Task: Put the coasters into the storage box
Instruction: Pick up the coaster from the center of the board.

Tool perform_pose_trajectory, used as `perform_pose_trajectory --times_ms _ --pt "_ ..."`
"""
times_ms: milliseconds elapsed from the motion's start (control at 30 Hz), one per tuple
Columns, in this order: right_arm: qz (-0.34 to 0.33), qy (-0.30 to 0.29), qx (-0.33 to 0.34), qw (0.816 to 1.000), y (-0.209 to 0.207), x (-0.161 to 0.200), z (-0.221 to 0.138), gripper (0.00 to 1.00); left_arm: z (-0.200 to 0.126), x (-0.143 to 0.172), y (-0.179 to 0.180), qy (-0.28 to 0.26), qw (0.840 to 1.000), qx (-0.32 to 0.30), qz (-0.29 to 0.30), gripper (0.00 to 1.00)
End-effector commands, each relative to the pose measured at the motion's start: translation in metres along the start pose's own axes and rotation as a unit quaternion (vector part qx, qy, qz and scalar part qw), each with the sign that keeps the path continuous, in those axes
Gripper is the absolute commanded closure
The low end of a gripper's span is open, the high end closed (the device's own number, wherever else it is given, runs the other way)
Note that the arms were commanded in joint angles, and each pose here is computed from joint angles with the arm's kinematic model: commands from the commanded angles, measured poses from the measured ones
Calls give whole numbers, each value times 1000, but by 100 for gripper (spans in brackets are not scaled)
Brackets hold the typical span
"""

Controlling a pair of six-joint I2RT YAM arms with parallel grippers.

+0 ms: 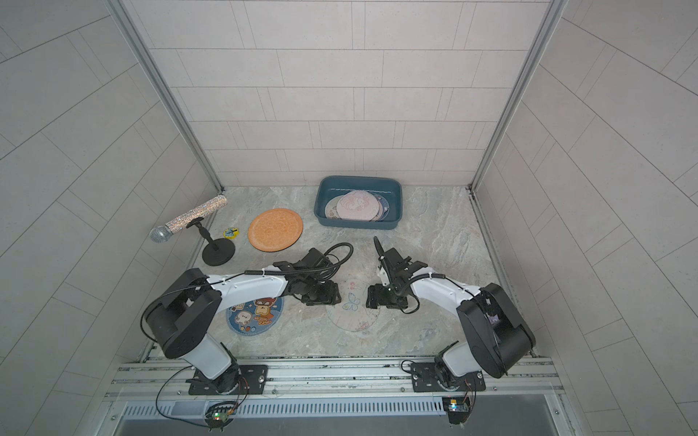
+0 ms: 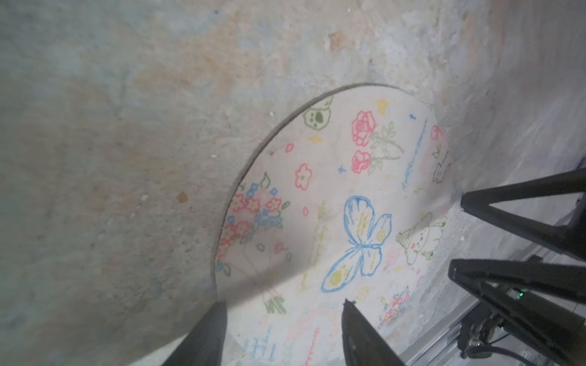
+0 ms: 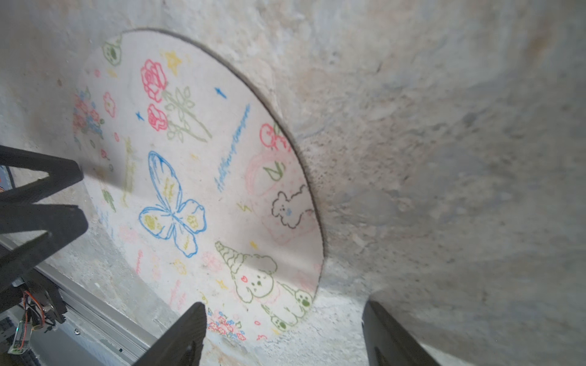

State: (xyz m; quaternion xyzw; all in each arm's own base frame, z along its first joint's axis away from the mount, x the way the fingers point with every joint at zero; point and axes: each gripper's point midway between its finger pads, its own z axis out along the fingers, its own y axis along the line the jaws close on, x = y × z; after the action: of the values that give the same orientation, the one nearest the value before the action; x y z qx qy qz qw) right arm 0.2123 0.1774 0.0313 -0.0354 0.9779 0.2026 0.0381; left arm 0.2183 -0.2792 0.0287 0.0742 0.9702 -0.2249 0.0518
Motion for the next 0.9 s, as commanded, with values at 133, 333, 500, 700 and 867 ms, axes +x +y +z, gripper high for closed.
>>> perform_pose_trajectory --times_ms 133,333,500,700,867 --pt "-4 3 17 1000 -8 1 3 25 3 9 13 19 998 -66 6 45" --pt "-3 4 16 1000 -8 2 4 27 -9 6 10 6 998 -66 0 45" --pt "-1 7 6 1000 -4 1 8 28 -6 7 14 5 997 -73 -3 43" --pt "-5 11 6 1000 -2 1 10 31 5 4 13 6 998 -67 -10 44" --pt "-9 19 9 1000 -2 5 15 33 13 3 12 15 998 -66 -12 44"
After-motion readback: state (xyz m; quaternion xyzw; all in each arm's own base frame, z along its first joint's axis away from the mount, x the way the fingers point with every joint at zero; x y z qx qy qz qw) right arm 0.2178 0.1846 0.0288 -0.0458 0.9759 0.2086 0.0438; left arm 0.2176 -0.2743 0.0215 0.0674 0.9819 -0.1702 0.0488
